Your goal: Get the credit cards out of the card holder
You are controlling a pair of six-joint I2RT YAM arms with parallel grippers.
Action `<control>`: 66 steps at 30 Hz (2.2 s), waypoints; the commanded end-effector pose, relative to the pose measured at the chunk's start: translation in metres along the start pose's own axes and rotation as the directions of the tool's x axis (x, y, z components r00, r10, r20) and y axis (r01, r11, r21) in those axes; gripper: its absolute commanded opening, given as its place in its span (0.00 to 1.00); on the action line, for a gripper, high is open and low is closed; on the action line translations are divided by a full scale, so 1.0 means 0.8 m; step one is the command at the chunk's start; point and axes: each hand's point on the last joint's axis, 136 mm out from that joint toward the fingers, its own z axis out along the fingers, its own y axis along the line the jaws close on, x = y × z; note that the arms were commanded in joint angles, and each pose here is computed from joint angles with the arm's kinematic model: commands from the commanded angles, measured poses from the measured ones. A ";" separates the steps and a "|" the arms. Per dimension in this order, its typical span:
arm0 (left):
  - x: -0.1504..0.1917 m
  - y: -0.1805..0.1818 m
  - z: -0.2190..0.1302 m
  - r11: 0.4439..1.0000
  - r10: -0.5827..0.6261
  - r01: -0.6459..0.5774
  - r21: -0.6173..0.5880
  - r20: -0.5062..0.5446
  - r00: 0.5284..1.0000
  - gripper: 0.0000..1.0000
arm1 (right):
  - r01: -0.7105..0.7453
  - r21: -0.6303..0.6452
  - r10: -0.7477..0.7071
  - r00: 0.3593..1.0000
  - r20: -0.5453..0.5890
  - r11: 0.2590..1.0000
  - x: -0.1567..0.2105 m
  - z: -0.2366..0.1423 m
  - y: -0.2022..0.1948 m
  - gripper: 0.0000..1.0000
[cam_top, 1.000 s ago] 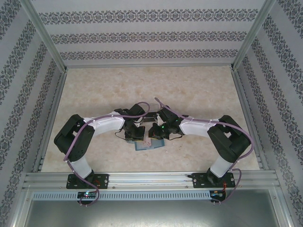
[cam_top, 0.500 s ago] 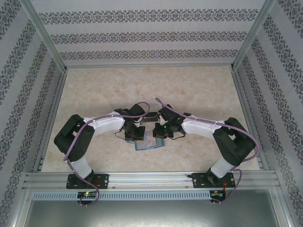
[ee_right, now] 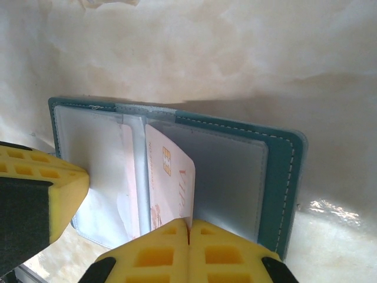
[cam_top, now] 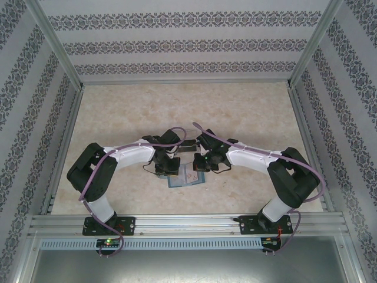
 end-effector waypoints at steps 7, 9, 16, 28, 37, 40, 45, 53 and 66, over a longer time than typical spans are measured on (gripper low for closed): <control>0.016 0.024 0.000 0.996 -0.002 0.000 -0.091 -0.023 1.000 0.00 | 0.031 0.042 -0.031 1.000 -0.005 0.999 0.003 0.000 0.012 0.09; 0.016 0.025 0.001 0.996 -0.003 0.000 -0.092 -0.023 1.000 0.00 | 0.031 0.038 -0.031 1.000 -0.006 0.999 0.004 0.000 0.017 0.12; 0.015 0.024 0.000 0.996 -0.001 -0.001 -0.091 -0.021 1.000 0.00 | 0.017 0.004 -0.017 1.000 -0.010 1.000 0.010 -0.005 0.031 0.18; 0.012 0.019 -0.008 0.997 0.006 -0.007 -0.082 -0.007 1.000 0.00 | -0.006 -0.008 0.005 1.000 -0.026 1.000 0.017 -0.006 0.033 0.12; 0.003 0.009 -0.034 0.997 0.020 -0.016 -0.073 0.049 0.999 0.02 | 0.002 0.006 -0.002 1.000 0.000 1.000 0.011 -0.018 0.035 0.08; 0.001 0.010 -0.039 0.997 0.019 -0.014 -0.080 0.067 0.998 0.03 | 0.013 0.003 -0.013 1.000 0.014 1.000 0.007 -0.026 0.039 0.08; -0.001 0.014 -0.043 0.996 0.012 -0.004 -0.091 0.095 0.995 0.03 | 0.046 0.015 -0.047 0.999 0.027 0.999 -0.002 -0.040 0.042 0.07; 0.006 0.024 -0.037 0.996 -0.009 0.018 -0.088 0.099 0.995 0.04 | 0.264 0.016 -0.265 0.963 0.054 0.964 -0.024 -0.065 0.054 0.06; 0.013 0.034 -0.046 0.996 -0.031 0.041 -0.077 0.129 0.991 0.04 | 0.823 0.090 -0.823 0.566 -0.049 0.560 -0.053 -0.081 0.052 0.04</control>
